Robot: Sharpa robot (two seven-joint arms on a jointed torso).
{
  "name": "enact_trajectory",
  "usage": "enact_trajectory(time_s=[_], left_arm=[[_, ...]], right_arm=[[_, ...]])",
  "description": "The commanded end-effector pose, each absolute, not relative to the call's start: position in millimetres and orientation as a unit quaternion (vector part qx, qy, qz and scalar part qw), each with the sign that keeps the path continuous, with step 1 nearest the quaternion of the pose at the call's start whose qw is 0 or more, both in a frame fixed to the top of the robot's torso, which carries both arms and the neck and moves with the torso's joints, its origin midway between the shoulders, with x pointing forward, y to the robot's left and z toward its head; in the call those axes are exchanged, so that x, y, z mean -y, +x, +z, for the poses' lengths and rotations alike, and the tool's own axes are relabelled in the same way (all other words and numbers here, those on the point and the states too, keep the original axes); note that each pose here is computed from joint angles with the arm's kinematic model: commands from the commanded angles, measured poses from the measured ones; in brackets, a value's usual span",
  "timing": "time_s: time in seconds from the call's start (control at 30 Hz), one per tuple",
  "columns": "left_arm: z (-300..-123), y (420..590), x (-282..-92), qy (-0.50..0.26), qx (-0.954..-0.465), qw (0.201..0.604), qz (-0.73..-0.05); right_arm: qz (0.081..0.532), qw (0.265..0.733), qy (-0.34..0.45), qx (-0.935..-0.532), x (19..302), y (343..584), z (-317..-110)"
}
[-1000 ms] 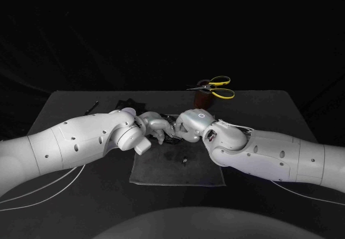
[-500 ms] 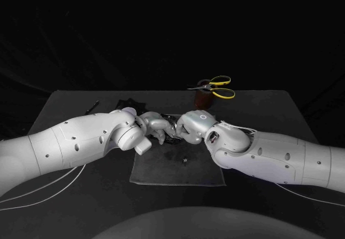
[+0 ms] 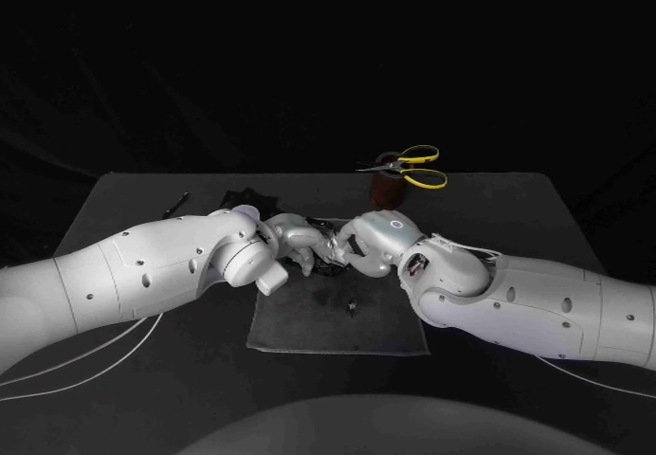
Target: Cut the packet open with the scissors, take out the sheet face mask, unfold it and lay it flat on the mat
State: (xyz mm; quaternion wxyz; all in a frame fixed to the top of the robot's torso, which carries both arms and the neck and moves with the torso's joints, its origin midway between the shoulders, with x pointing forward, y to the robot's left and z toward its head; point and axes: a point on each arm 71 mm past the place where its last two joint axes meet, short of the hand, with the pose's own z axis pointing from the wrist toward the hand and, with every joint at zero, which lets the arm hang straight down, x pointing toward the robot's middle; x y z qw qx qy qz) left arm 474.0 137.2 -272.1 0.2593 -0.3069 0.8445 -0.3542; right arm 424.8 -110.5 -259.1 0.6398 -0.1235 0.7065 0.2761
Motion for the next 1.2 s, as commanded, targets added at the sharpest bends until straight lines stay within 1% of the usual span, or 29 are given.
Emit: enact_trajectory(time_s=[0.03, 0.23, 0.57, 0.9, 1.2], left_arm=[[-272.2, 472.0, -134.6, -0.300, -0.849, 0.247, -0.359], [-272.2, 471.4, -133.5, -0.298, -0.850, 0.244, -0.360], [-272.2, 471.0, -132.3, -0.295, -0.851, 0.242, -0.361], [-272.1, 470.5, -130.5, -0.294, -0.851, 0.239, -0.364], [-272.0, 470.5, -130.1, -0.294, -0.851, 0.239, -0.364]], right_arm=[[0.286, 0.656, -0.102, -0.691, 111, 427, -255], [0.281, 0.653, -0.104, -0.695, 109, 429, -258], [0.246, 0.629, -0.125, -0.727, 105, 435, -268], [0.228, 0.615, -0.137, -0.742, 99, 441, -275], [0.220, 0.606, -0.146, -0.750, 97, 442, -278]])
